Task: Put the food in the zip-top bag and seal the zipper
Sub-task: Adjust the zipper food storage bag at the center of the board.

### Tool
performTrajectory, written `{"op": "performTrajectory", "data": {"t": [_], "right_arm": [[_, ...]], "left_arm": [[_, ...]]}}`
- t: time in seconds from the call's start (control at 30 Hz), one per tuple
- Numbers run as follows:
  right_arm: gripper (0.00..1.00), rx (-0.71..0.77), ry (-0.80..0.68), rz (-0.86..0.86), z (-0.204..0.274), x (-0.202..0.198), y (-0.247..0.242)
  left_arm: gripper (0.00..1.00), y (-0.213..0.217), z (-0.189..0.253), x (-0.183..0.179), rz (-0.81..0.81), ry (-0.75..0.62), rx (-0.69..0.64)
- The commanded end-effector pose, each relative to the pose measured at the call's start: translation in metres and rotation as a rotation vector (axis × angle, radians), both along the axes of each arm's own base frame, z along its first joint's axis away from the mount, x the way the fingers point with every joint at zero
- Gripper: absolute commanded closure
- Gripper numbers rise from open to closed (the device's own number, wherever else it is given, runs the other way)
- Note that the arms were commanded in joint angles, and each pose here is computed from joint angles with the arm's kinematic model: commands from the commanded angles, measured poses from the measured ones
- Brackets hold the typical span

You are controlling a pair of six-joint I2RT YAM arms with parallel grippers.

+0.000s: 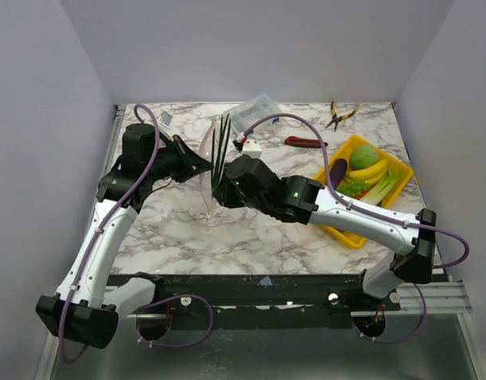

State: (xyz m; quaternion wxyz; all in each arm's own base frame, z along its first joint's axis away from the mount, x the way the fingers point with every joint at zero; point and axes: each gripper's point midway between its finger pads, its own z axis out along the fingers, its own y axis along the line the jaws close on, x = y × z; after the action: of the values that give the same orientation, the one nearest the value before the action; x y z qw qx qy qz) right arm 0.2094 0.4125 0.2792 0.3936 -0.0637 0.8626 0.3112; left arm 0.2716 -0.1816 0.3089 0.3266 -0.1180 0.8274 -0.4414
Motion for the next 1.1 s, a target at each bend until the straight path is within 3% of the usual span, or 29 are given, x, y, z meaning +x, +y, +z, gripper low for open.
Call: {"op": "performTrajectory", "data": {"t": [0.0,0.03,0.2,0.3,0.5,0.67,0.87,1.07], "right_arm": [[0.95,0.019,-0.017,-0.002,0.02,0.001,0.006],[1.0,0.011,-0.015,0.001,0.025,0.001,0.004],[1.0,0.059,0.003,0.151,0.082,0.002,-0.006],[1.0,0.055,0.024,0.276,0.099,-0.008,0.007],[1.0,0.073,0.069,0.311,0.061,-0.007,0.03],[1.0,0.146,0.07,0.319,0.081,-0.007,0.04],[1.0,0.298,0.151,0.404,0.096,-0.032,0.051],[1.0,0.382,0.164,0.322,0.067,-0.024,0.05]], "left_arm": [[1.0,0.016,0.017,-0.001,0.085,0.01,0.049],[1.0,0.023,0.023,-0.002,0.121,0.015,0.071],[1.0,0.051,0.052,-0.022,0.209,0.051,0.2],[1.0,0.052,0.068,-0.032,0.192,0.045,0.205],[1.0,0.065,0.042,-0.018,0.276,0.075,0.257],[1.0,0.075,0.053,-0.02,0.272,0.1,0.341],[1.0,0.08,0.072,-0.039,0.29,0.018,0.311],[1.0,0.084,0.045,-0.028,0.258,0.041,0.406]]}}
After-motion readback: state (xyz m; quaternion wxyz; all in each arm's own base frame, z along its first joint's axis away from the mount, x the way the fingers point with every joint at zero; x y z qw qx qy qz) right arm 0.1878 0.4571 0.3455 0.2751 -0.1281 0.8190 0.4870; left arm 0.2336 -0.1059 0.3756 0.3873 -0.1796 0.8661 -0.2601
